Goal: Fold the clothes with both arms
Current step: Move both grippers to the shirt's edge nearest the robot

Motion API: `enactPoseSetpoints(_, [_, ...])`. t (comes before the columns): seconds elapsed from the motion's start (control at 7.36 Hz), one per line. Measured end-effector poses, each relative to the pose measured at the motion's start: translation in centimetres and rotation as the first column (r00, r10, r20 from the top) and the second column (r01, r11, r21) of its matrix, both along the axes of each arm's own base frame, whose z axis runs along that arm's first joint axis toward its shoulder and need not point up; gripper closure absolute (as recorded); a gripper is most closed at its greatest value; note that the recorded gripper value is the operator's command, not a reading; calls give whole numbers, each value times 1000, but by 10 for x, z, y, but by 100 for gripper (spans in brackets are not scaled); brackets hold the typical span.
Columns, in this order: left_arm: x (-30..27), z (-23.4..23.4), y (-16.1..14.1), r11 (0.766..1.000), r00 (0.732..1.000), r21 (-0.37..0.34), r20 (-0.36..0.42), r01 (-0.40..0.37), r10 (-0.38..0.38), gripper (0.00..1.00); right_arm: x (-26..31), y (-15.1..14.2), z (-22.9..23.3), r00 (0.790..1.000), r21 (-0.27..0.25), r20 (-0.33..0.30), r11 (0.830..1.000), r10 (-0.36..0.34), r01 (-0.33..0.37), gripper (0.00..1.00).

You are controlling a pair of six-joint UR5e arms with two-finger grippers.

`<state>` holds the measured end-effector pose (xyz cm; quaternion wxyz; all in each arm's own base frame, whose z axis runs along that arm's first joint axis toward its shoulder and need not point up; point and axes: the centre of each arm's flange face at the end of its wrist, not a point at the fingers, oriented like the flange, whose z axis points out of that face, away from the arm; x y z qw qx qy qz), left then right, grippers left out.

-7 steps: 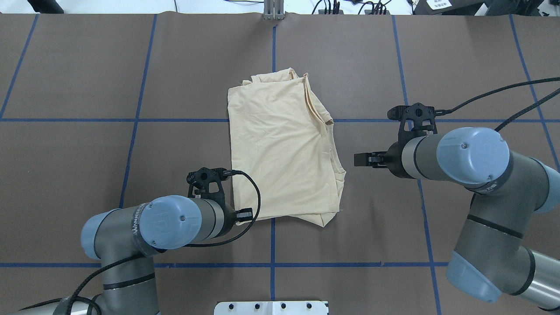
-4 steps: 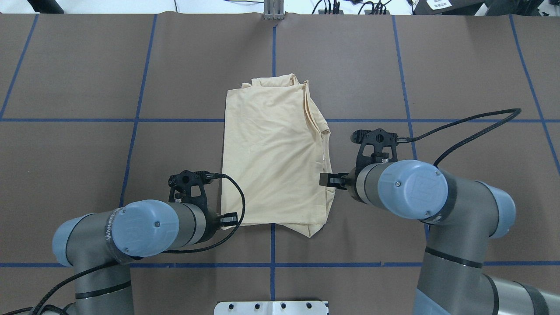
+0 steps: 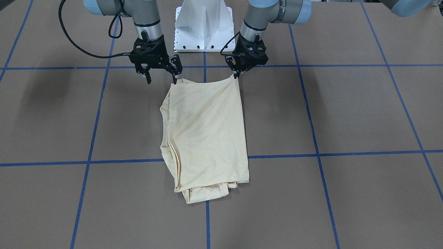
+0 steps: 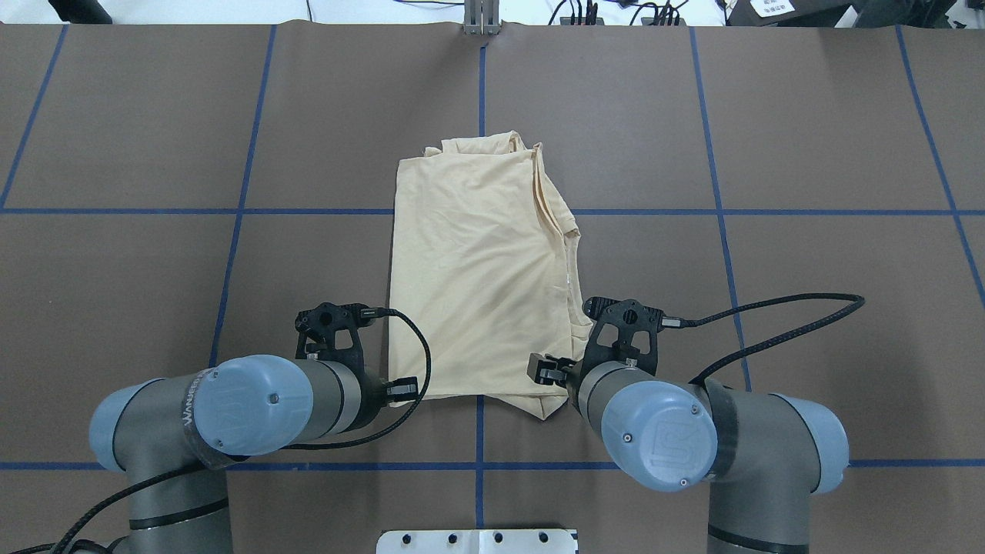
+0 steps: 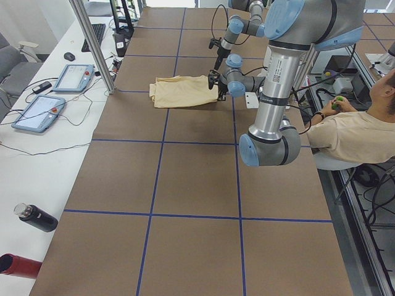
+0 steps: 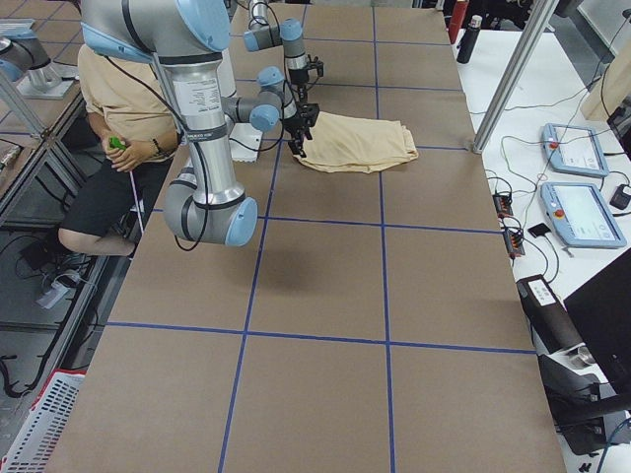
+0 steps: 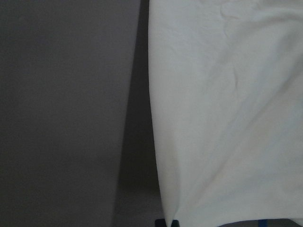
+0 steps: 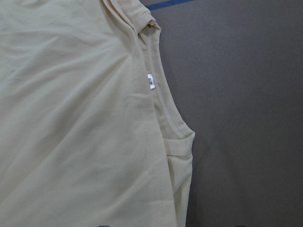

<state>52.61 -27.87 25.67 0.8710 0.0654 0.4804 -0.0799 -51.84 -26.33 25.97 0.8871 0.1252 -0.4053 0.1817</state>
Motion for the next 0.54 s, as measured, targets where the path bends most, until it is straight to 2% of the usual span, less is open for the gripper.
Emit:
enactPoseSetpoints(0.27, [0,-1,0,1000,1000,0,-1,0,0,100,-16,13,7,997,-58,21,995,81,-79,41])
enactPoseSetpoints(0.54, [0,-1,0,1000,1000,0,-2,0,0,100,-29,15,10,990,-101,33,986,138,-134,41])
